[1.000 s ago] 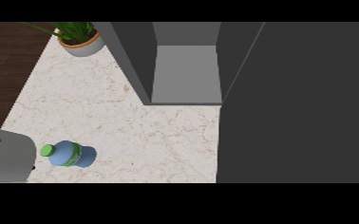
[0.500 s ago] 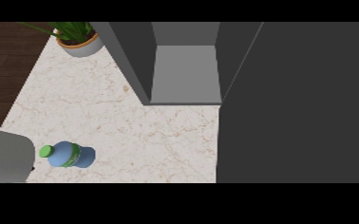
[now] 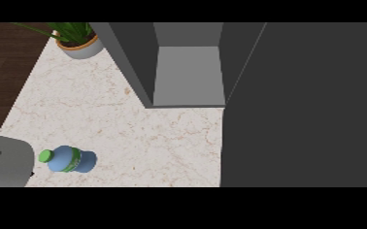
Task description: Pick up the bottled water, place it into the cabinet and close the cabinet
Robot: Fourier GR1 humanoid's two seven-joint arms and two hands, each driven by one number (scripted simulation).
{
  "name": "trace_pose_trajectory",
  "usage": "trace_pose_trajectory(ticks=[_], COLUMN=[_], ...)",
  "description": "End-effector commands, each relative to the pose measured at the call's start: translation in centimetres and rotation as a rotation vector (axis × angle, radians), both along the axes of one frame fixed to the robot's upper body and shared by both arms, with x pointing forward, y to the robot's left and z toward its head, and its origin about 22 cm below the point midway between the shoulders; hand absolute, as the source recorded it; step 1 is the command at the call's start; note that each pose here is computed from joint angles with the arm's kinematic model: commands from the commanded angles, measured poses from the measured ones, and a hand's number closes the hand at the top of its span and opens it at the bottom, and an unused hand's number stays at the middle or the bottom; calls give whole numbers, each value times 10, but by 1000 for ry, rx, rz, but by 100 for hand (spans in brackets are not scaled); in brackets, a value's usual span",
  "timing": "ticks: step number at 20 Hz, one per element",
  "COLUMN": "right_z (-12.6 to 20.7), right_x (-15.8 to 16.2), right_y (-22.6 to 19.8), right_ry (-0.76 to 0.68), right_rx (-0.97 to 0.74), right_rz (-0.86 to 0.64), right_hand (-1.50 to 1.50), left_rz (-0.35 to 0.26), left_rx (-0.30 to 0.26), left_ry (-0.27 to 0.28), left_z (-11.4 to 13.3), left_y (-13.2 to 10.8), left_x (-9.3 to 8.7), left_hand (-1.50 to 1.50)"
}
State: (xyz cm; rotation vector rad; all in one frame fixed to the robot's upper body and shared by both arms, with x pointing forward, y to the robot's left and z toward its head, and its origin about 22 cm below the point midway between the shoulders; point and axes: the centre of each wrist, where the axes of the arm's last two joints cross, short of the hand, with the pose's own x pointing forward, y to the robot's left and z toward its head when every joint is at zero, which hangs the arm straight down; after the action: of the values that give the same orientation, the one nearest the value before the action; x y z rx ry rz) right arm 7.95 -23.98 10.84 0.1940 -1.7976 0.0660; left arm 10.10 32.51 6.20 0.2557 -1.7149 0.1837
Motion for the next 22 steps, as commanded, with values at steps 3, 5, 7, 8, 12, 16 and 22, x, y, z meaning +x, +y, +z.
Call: trace_pose_trajectory(ticks=[3,5,7,8,12,16,22], right_z=[35,45,25,38,29,19,22], right_x=[-25,-37,-27,-28,-34,-35,-46], right_y=[-4,7,-15,0,2,-3,-9], right_ry=[-53,-45,-49,-46,-44,-39,-42], right_rx=[-27,-10,-33,-17,-16,-21,-21], right_rz=[6,-1,26,3,9,18,22], right_hand=[-150,-150,-150,-150,-150,-150,-150], left_rz=[2,26,7,20,55,80,92], left_rx=[-5,-20,-35,-15,-52,-56,-54], left_ry=[63,58,67,54,64,61,87], left_z=[-50,-55,-70,-70,-105,-144,-172], left_y=[17,22,13,22,35,32,39], left_x=[12,22,20,50,49,39,56], left_hand=[-150,-150,-150,-150,-150,-150,-150])
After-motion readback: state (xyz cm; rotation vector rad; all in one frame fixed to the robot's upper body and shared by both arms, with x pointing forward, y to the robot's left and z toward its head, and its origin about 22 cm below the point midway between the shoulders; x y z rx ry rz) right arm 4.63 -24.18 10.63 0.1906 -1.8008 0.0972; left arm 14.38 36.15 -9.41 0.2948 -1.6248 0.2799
